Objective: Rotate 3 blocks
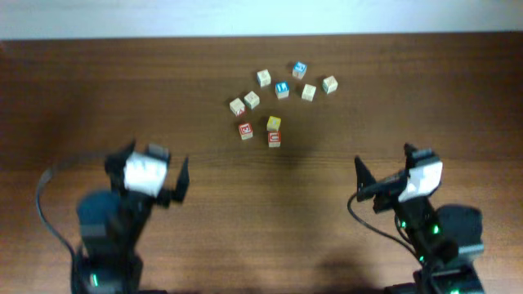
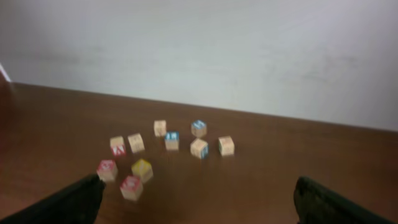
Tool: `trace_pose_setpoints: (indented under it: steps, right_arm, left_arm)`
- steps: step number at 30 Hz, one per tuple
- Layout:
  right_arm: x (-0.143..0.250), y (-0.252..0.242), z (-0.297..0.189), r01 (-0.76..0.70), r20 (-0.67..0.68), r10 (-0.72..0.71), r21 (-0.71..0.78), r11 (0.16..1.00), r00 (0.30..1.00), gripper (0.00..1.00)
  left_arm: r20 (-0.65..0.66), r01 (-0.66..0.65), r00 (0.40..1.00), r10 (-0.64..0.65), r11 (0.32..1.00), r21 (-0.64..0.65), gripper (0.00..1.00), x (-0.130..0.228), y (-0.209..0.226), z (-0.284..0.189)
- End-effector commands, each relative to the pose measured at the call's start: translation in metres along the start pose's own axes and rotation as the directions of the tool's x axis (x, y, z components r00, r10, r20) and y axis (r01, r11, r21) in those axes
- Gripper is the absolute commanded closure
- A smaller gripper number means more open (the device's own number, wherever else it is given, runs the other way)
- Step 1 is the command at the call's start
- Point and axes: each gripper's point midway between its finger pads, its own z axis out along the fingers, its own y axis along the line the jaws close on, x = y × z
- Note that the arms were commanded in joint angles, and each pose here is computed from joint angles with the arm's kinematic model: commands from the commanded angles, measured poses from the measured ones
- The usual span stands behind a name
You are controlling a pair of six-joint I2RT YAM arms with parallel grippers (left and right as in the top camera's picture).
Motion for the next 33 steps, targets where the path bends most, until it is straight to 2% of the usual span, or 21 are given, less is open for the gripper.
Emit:
trace_pose_setpoints:
  steps: [1, 7, 11, 14, 18, 25, 28, 30, 33]
  right_arm:
    - [-0.037, 0.008, 0.027, -0.038, -0.129, 0.028, -0.075, 0.996, 0.991, 0.02]
    - [-0.047, 0.004, 0.072, -0.124, -0.422, 0.082, -0.073, 0.99, 0.903, 0.02]
    - [-0.032, 0.019, 0.092, -0.213, -0.533, 0.102, -0.15, 0.966, 0.84, 0.02]
    - [-0.012, 0.027, 0.1, -0.273, -0.596, 0.114, -0.183, 0.944, 0.795, 0.02]
    - [-0.003, 0.032, 0.106, -0.305, -0.623, 0.118, -0.201, 0.931, 0.773, 0.02]
    - [0.006, 0.033, 0.103, -0.321, -0.657, 0.124, -0.187, 0.928, 0.743, 0.02]
    - [0.011, 0.033, 0.1, -0.329, -0.675, 0.128, -0.178, 0.927, 0.727, 0.02]
    - [0.013, 0.032, 0.099, -0.328, -0.681, 0.129, -0.17, 0.929, 0.72, 0.02]
    - [0.013, 0.031, 0.1, -0.324, -0.679, 0.129, -0.169, 0.931, 0.723, 0.02]
  left_arm:
    - [-0.062, 0.034, 0.998, -0.028, 0.994, 0.1, 0.01, -0.047, 0.01, 0.043]
    - [-0.262, 0.123, 0.963, -0.063, 0.968, 0.219, 0.01, -0.087, 0.031, 0.14]
    - [-0.351, 0.195, 0.933, -0.076, 0.929, 0.315, 0.01, -0.09, 0.027, 0.208]
    - [-0.465, 0.242, 0.884, -0.05, 0.9, 0.363, 0.01, -0.059, 0.003, 0.248]
    - [-0.597, 0.258, 0.797, 0.09, 0.843, 0.471, 0.01, 0.005, -0.049, 0.263]
    - [-0.7, 0.337, 0.692, 0.177, 0.778, 0.531, 0.01, 0.079, -0.119, 0.283]
    - [-0.712, 0.279, 0.669, 0.212, 0.817, 0.505, 0.02, 0.103, -0.121, 0.299]
    - [-0.737, 0.195, 0.628, 0.248, 0.867, 0.458, 0.05, 0.122, -0.112, 0.306]
    - [-0.76, 0.094, 0.583, 0.287, 0.906, 0.414, 0.16, 0.139, -0.104, 0.313]
